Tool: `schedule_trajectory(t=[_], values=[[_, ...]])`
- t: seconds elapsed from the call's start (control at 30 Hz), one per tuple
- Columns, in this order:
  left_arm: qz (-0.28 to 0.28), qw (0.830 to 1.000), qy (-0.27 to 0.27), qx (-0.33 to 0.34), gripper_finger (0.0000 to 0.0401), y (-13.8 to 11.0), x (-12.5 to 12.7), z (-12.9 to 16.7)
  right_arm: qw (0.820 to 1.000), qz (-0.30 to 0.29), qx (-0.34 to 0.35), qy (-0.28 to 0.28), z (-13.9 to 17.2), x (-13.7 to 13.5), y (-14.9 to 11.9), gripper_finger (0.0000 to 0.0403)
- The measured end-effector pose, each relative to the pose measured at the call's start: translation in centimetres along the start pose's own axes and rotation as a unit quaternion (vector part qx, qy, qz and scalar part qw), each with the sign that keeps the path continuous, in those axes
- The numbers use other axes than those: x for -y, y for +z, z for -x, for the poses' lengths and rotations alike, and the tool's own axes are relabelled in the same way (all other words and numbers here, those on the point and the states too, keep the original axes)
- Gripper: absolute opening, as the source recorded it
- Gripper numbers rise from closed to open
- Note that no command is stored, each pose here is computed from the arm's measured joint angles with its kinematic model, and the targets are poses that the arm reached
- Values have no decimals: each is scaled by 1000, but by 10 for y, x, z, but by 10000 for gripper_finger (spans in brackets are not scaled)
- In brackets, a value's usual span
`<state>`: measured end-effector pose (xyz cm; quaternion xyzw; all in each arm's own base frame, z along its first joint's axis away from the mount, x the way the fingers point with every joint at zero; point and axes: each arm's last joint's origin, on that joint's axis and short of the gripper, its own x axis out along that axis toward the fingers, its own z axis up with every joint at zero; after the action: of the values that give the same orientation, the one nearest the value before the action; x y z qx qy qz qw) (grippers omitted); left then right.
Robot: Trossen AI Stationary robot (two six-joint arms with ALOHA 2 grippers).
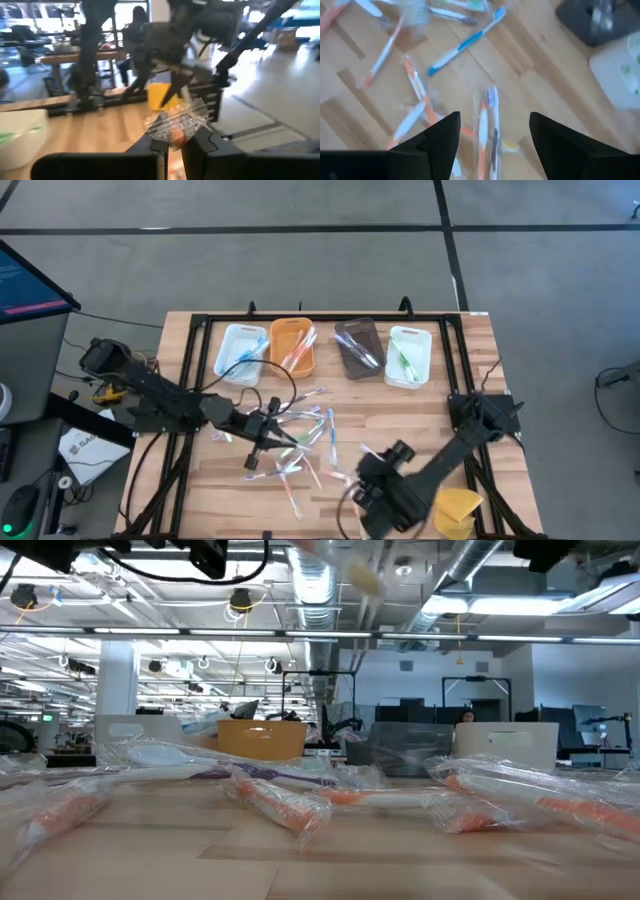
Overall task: Pick & Place Toothbrushes
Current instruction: Put the orange toothbrush into the yellow bin
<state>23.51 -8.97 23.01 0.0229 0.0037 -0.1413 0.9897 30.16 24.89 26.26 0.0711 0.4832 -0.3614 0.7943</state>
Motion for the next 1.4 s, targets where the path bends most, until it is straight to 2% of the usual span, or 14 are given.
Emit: schedule_trajectory(t=[0.13,0.27,0.5,0.6,0.8,1.0,1.07,1.27,1.33,1.4], values=[[-9,1000,8,17,16,14,-2,11,998,-7,64,13,13,-3,-11,230],[-29,999,12,23,16,19,-3,19,997,-31,66,24,19,-3,-19,225],[-87,985,145,-21,16,30,-16,43,995,-64,67,45,31,-5,-38,223],[-94,980,173,-42,16,33,-24,57,993,-83,67,55,36,-5,-46,224],[-50,972,222,-64,16,48,-44,82,991,-99,66,60,39,-5,-50,222],[-43,966,240,-92,16,89,-65,98,992,-91,65,55,36,-2,-39,223],[-35,956,260,-130,16,102,-74,102,993,-85,65,54,35,0,-33,223],[24,905,318,-283,16,124,-98,115,995,-65,65,43,29,1,-23,222],[43,899,314,-301,16,127,-105,112,995,-58,64,40,27,1,-20,222],[67,903,298,-301,16,130,-114,104,996,-49,64,35,25,2,-16,222]])
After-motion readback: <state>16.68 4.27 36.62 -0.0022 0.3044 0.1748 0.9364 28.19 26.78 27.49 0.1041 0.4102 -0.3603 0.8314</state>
